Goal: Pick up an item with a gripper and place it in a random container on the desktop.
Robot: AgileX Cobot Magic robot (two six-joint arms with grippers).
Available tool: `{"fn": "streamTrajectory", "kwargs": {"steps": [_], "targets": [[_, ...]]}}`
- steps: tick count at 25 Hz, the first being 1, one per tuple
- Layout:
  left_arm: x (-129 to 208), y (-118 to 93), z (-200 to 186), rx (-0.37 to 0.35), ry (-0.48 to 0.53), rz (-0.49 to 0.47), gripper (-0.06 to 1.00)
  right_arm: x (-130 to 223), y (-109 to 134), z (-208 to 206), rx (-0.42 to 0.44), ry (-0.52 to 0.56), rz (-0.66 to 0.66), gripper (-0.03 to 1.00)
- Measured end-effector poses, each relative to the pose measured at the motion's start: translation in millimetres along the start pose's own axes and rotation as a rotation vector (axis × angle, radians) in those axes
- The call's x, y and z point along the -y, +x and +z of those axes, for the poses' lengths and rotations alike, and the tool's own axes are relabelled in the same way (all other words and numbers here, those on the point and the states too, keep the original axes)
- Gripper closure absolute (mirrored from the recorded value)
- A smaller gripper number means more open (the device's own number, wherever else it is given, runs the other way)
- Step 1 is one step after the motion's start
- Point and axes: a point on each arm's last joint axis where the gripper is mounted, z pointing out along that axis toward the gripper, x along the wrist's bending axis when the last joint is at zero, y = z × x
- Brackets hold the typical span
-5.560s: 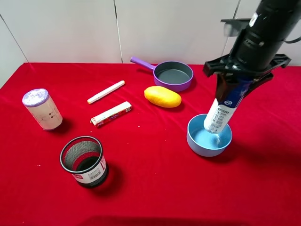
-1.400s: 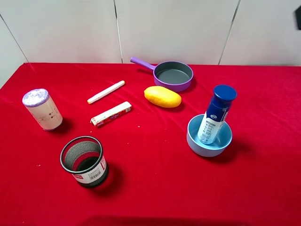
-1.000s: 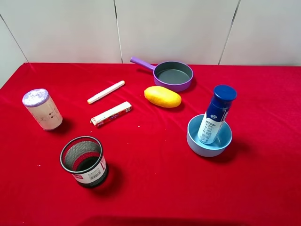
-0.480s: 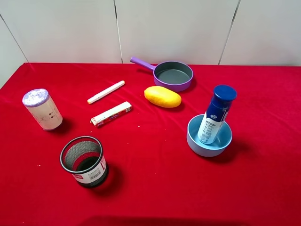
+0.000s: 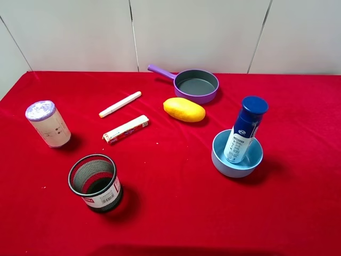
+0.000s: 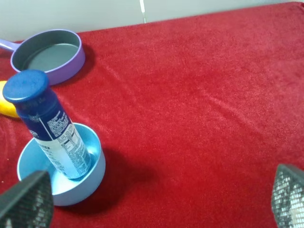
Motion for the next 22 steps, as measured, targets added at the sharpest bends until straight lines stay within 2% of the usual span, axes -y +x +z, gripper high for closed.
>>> {"fn": "streamTrajectory", "kwargs": {"steps": [22], "targets": [[0.0,0.0,0.0,0.0,0.0,0.0,-0.04,1.5,-0.9,4.2,0.007,-0.009,-0.004,0.28]]}}
